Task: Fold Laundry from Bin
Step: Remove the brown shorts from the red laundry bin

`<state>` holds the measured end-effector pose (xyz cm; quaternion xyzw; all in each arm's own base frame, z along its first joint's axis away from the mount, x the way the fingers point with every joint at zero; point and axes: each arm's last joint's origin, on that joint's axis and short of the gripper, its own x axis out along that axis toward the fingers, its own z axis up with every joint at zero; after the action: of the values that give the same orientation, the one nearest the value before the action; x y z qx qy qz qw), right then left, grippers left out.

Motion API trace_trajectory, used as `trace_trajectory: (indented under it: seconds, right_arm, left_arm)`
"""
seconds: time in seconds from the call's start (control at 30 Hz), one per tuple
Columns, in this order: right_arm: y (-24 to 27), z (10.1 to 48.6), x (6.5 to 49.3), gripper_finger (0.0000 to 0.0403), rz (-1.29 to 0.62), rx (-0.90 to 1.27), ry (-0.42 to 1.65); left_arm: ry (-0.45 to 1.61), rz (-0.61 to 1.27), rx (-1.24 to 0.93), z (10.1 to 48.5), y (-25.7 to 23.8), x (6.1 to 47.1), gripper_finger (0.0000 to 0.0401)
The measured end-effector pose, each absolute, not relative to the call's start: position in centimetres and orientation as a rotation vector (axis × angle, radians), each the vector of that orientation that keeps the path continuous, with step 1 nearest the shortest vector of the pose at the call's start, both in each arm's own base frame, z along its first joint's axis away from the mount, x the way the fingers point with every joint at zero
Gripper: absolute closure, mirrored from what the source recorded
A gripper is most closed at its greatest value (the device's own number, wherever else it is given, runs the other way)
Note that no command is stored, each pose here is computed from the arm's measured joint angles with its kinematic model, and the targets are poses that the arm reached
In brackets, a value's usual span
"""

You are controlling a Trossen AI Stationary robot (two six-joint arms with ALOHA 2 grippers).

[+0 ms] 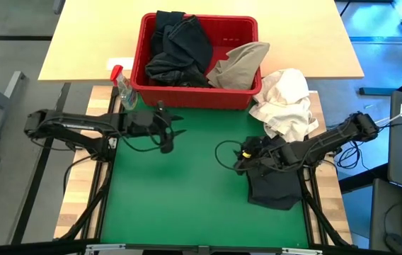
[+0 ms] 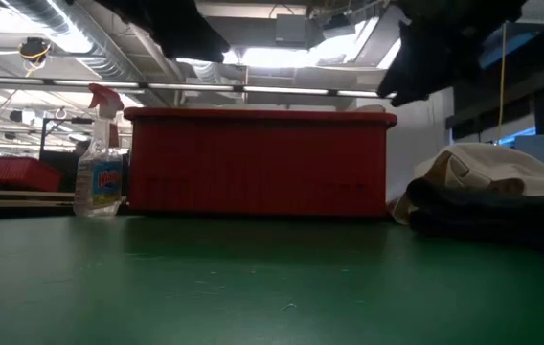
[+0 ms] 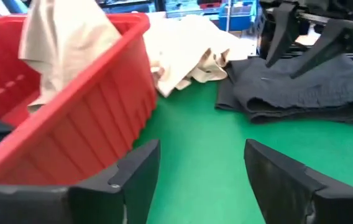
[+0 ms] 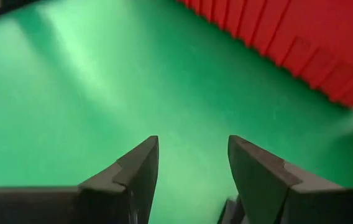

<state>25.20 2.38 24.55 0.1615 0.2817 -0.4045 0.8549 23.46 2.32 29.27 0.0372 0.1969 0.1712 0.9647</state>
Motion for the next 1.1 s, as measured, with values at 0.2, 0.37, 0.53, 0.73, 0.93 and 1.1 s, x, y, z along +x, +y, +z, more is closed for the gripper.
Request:
trace_trajectory:
  seconds: [0.2, 0.37, 0.53, 0.73, 0.93, 1.1]
  right_arm:
    - [1.2, 24.1, 26.7, 0.0210, -0.875, 0.307, 0.551]
    - [-0.3, 23.0, 28.7, 0.0210, -0.857, 0.177, 0.567]
    - [-2.0, 22.7, 31.0, 0.0210, -0.762, 0.036, 0.538]
    - [-5.0, 22.4, 33.6, 0.0210, -0.605, -0.034, 0.412]
    - [-8.3, 21.5, 34.3, 0.0210, -0.564, -0.070, 0.377]
    - [-10.9, 21.4, 33.6, 0.0210, -0.645, -0.075, 0.389]
  left_arm:
    - [0.341, 0.476, 0.114, 30.6, 2.6, 22.2, 0.0155]
    - [0.357, 0.520, 0.219, 30.8, 2.8, 22.0, 0.0161]
    - [0.338, 0.658, 0.284, 31.3, 4.2, 21.9, 0.0162]
    - [0.264, 0.804, 0.283, 32.6, 7.6, 21.2, 0.0163]
    - [0.211, 0.807, 0.156, 33.8, 11.7, 20.6, 0.0163]
    - [0.265, 0.768, 0.077, 32.7, 13.2, 20.4, 0.0163]
